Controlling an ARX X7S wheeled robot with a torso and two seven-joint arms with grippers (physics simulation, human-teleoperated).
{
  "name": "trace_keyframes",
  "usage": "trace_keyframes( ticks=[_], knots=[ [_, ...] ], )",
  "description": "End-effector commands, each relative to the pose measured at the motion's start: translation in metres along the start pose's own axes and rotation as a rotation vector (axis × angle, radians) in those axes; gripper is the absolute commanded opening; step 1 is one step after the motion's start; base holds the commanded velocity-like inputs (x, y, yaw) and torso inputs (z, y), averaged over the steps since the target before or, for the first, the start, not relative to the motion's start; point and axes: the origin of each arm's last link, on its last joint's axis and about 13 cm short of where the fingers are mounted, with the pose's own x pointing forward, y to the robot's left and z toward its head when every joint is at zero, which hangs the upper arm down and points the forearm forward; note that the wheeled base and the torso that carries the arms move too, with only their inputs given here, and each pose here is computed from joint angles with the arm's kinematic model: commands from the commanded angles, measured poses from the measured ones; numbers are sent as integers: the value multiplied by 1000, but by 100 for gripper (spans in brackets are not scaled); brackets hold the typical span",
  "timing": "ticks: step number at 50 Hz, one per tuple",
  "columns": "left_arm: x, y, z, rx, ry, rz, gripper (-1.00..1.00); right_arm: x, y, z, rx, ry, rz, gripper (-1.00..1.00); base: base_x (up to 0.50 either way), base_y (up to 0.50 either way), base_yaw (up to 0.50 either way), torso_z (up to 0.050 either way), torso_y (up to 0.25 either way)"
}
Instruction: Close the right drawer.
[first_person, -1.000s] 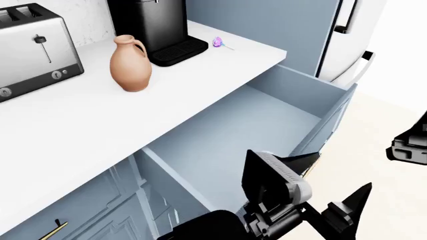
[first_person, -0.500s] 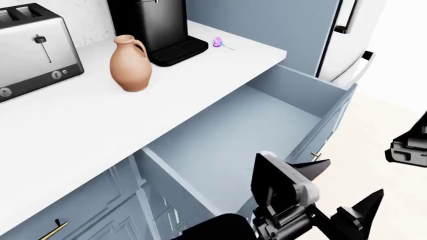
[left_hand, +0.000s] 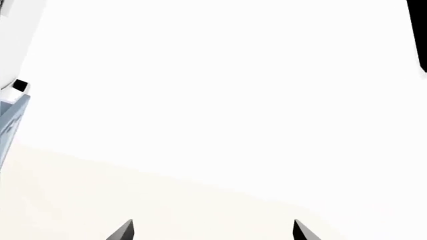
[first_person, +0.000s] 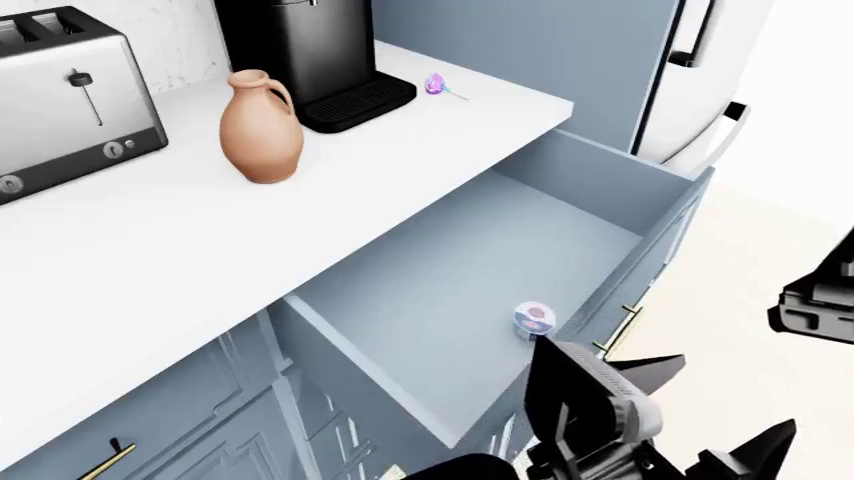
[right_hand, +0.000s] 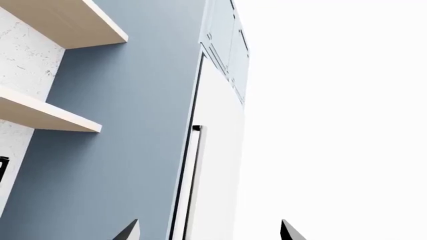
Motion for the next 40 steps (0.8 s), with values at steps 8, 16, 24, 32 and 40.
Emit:
trace_keyframes(
  ticks=[8,16,24,32,40],
  knots=[
    [0,6,-21,-48,44,14,100,-1,0,0,4,0,2,100,0,0,0,0,0],
    [-3,19,-30,-67,72,51,100,-1,0,0,6,0,3,100,0,0,0,0,0],
    [-8,35,-37,-71,90,109,100,-1,0,0,5,2,8,100,0,0,0,0,0],
    [-13,50,-41,-69,88,168,100,1,1,1,7,-1,11,100,0,0,0,0,0],
    [-18,58,-47,-84,101,201,100,1,1,1,8,-2,13,100,0,0,0,0,0]
  ],
)
